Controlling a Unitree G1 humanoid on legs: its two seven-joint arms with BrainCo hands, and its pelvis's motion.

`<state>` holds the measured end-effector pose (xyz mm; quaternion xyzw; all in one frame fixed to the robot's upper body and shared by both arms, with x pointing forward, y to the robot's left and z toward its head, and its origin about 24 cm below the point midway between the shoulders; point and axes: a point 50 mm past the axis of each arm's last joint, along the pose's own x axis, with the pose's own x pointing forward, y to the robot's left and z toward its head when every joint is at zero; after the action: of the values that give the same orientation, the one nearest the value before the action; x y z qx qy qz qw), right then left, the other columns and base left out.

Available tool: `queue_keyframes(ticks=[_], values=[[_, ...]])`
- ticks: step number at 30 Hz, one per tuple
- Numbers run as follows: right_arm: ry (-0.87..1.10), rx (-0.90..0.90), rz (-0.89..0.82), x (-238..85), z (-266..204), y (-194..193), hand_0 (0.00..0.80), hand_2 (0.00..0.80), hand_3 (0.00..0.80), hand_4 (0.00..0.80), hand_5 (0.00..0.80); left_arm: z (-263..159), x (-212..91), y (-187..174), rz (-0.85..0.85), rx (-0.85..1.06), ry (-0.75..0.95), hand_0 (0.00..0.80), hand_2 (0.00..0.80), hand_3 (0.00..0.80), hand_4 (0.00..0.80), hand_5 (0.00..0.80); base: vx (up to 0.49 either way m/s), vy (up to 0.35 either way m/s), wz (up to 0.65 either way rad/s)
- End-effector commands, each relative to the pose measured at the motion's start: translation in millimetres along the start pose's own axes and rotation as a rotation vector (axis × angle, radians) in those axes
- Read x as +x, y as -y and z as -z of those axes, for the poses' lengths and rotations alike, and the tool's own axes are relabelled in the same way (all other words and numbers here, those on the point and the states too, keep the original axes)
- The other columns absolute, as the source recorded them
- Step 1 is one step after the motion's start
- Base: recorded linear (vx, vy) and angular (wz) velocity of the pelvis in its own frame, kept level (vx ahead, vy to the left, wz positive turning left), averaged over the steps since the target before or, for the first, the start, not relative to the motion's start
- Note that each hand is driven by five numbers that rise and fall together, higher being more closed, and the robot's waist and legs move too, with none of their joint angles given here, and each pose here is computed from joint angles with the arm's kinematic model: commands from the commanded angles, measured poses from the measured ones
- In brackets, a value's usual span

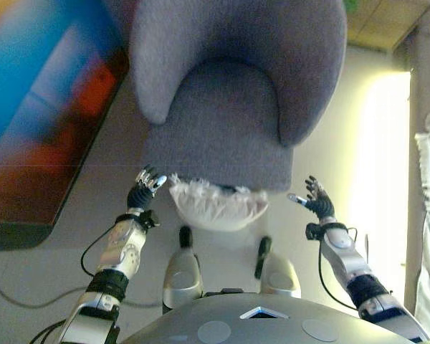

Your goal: Pick up the cushion and take it to the sofa

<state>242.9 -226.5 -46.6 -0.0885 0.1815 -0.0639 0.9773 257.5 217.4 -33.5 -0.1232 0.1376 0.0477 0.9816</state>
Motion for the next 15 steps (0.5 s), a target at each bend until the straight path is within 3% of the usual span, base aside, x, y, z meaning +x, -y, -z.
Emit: queue_keyframes(ticks=[1,8,15], values=[[0.171,0.076,0.031,18.1,-46.2,-3.6,0.000,0.000,0.000,0.000,0.000,-33.3,17.4,17.9,0.026,0.024,0.161,0.000,0.000,0.000,0.000,0.000,-0.218,0.034,0.02],[0.301,-0.013,0.006,41.7,-108.2,-3.0,0.000,0.000,0.000,0.000,0.000,-72.9,43.5,42.0,0.028,0.044,0.256,0.000,0.000,0.000,0.000,0.000,-0.188,0.045,-0.07],[0.358,0.000,0.003,52.1,-145.1,-11.7,0.000,0.000,0.000,0.000,0.000,-109.0,55.8,58.9,0.036,0.027,0.338,0.000,0.000,0.000,0.000,0.000,-0.052,0.024,-0.06]])
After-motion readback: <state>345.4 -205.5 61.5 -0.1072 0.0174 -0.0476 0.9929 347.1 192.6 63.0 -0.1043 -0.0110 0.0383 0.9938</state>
